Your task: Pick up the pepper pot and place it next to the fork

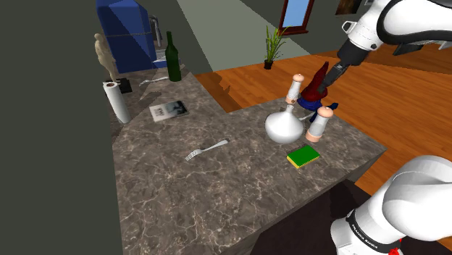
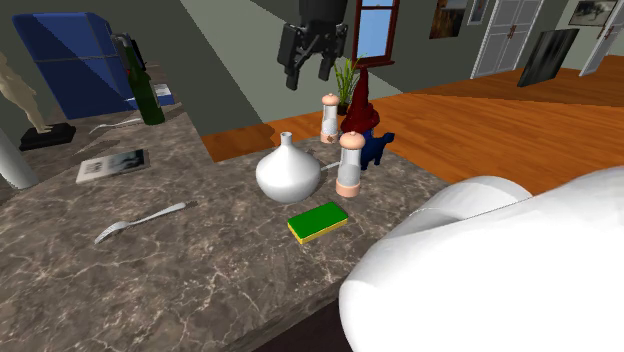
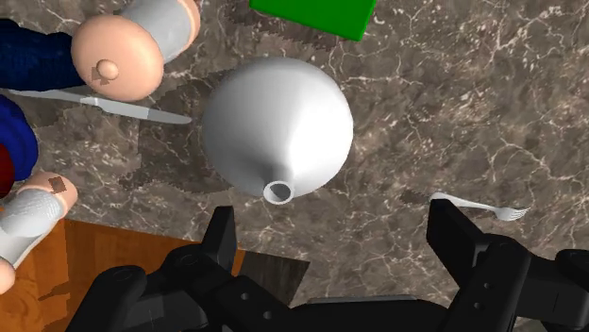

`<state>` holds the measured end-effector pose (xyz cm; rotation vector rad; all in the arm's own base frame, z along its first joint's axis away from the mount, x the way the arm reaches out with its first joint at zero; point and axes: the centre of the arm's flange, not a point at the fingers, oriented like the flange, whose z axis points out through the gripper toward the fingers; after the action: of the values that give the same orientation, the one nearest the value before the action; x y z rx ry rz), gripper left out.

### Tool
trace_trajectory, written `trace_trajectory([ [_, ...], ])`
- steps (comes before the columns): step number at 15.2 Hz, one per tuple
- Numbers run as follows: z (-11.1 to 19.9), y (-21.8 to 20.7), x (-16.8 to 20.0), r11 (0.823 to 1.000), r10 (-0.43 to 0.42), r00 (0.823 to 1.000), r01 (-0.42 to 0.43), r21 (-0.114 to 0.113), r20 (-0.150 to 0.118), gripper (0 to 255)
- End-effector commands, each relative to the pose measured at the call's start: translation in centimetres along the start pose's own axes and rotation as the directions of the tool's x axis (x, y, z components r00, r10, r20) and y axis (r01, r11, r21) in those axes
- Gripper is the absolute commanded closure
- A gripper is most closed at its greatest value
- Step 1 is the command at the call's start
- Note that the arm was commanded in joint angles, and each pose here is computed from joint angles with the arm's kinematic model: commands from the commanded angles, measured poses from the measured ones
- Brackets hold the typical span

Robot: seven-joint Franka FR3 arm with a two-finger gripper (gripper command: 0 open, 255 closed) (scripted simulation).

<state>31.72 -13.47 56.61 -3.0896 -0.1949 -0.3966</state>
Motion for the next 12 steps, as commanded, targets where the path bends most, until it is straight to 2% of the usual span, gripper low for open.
trace_trajectory([
  [1,1.7,2.1,-0.7,1.000,-0.007,1.000,0.007,0.005,0.002,0],
  [12,10.8,13.5,-3.2,0.999,-0.039,0.999,0.038,0.038,0.021,0],
])
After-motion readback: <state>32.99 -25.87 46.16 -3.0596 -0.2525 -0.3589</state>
